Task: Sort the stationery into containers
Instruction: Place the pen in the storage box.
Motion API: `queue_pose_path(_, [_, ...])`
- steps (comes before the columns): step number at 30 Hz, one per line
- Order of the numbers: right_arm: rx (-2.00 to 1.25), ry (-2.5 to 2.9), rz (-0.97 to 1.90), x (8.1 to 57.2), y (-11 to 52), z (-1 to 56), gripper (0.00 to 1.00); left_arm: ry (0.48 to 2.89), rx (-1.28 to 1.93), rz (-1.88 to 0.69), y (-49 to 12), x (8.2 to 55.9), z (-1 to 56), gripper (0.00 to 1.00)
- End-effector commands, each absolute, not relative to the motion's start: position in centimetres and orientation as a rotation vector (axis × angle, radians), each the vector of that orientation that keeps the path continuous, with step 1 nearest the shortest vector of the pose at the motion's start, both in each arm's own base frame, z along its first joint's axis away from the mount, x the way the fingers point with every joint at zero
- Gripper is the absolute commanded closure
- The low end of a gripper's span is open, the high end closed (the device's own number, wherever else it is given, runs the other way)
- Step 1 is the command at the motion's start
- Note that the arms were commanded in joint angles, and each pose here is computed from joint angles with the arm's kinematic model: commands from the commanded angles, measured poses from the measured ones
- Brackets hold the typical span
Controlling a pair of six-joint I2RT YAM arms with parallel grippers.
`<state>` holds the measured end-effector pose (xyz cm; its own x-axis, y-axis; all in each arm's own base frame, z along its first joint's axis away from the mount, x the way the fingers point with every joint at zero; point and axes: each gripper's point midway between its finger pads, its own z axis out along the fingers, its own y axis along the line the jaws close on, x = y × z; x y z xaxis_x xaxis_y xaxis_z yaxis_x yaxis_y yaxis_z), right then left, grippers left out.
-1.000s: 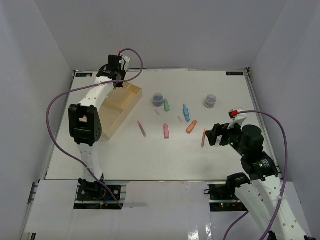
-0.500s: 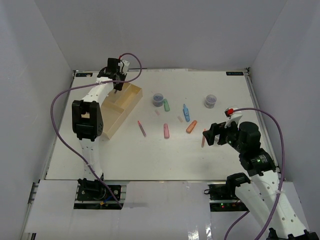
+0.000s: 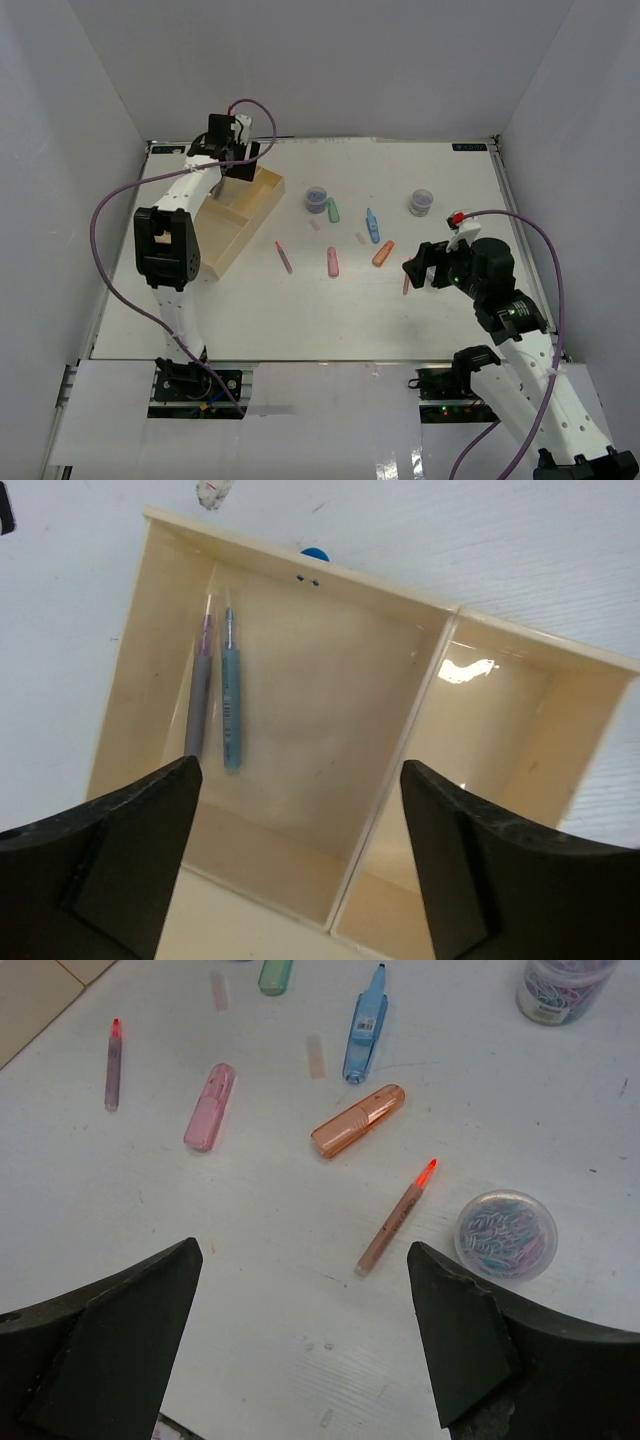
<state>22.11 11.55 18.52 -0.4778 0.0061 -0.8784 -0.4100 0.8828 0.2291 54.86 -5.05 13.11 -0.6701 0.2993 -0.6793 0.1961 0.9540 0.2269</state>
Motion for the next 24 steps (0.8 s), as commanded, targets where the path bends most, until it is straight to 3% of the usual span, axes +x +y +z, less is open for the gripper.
queue_pose_path(1, [-0.240, 2.032, 0.531, 22.6, 11.8, 19.5, 0.10, 2.114, 0.170, 0.069, -5.4, 52.9, 24.5, 0.04])
queue_pose_path(7, [-0.144, 2.209, 0.450, 23.1, 10.8, 17.0, 0.06, 1.969, -0.002, -0.105, -6.0, 47.0, 29.8, 0.02])
queue_pose_path(10, [-0.106, 2.278, 0.430, 23.4, 10.7, 16.2, 0.01, 1.943, -0.036, -0.191, -6.6, 44.2, 28.4, 0.02])
queue_pose_path(13, [-0.088, 2.329, 0.430, 23.7, 11.4, 15.1, 0.07, 1.864, -0.037, -0.301, -7.6, 41.0, 29.8, 0.02])
queue_pose_path(20, [-0.040, 2.439, 0.260, 24.3, 12.9, 11.7, 0.16, 1.922, 0.033, -0.495, -10.9, 36.7, 24.4, 0.02])
queue_pose_path(24, [0.025, 2.489, 0.201, 24.2, 13.0, 8.8, 0.23, 1.905, 0.053, -0.468, -11.2, 35.9, 23.1, 0.02])
